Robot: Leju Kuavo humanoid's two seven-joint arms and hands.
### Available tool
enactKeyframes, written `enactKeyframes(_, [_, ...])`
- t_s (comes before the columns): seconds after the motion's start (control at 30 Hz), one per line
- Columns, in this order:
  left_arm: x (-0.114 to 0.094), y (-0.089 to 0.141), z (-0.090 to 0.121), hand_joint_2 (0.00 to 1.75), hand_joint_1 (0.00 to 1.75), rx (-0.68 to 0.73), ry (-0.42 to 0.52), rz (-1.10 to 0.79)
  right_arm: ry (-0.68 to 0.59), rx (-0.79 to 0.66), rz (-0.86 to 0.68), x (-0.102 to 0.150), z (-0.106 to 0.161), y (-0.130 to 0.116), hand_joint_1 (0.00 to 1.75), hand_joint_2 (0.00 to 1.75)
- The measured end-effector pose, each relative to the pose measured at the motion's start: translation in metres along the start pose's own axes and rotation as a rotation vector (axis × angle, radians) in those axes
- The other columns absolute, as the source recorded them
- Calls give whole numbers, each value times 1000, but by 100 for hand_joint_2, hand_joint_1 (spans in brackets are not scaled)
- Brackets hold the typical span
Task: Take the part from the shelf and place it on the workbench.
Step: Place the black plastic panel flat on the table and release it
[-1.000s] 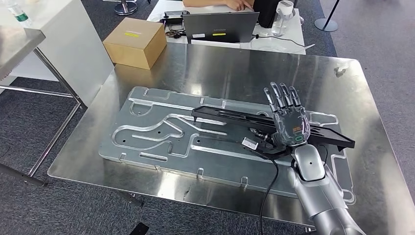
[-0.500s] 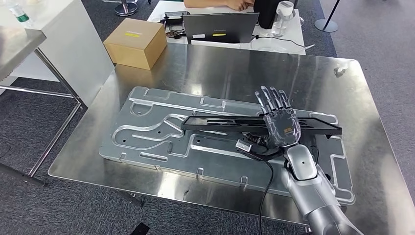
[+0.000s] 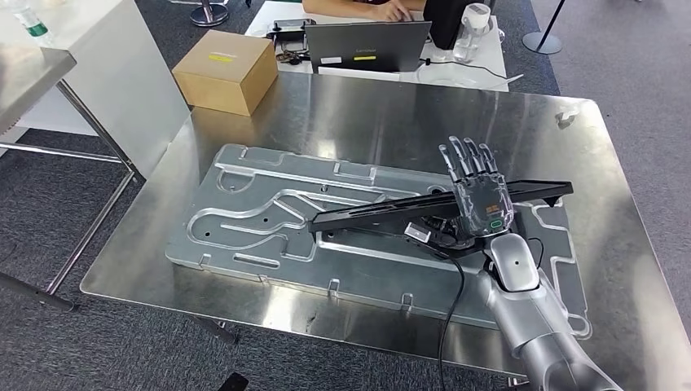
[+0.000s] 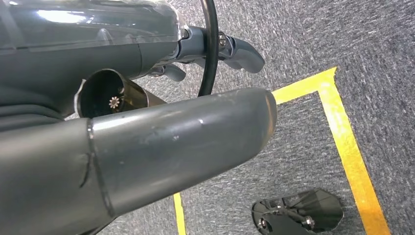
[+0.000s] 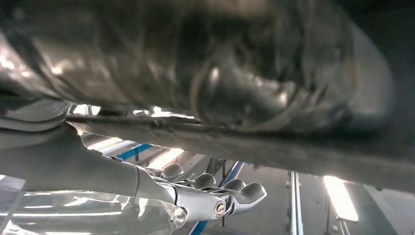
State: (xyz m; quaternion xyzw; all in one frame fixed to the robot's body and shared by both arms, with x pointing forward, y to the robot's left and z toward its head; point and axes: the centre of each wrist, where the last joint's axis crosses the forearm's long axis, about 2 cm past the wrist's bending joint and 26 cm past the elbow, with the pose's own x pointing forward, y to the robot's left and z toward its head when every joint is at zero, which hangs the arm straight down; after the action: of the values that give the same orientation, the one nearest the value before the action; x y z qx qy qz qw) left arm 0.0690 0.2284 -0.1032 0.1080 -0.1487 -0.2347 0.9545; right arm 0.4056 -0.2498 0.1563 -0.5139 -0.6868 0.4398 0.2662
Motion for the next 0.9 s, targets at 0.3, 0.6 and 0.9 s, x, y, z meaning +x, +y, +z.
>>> enactKeyframes(0.3, [-1,0,0,0,0,0,3,-9,51,45,-38,0,9,9,0,0])
enactKeyframes(0.6, [-2,-1,0,0,0,-4,7,-3,110,39,-36,-5,9,8,0,0])
enactKeyframes(0.9, [-3,-1,0,0,0,-4,11,-6,174,-16,-5,-24,6,-3,0,0])
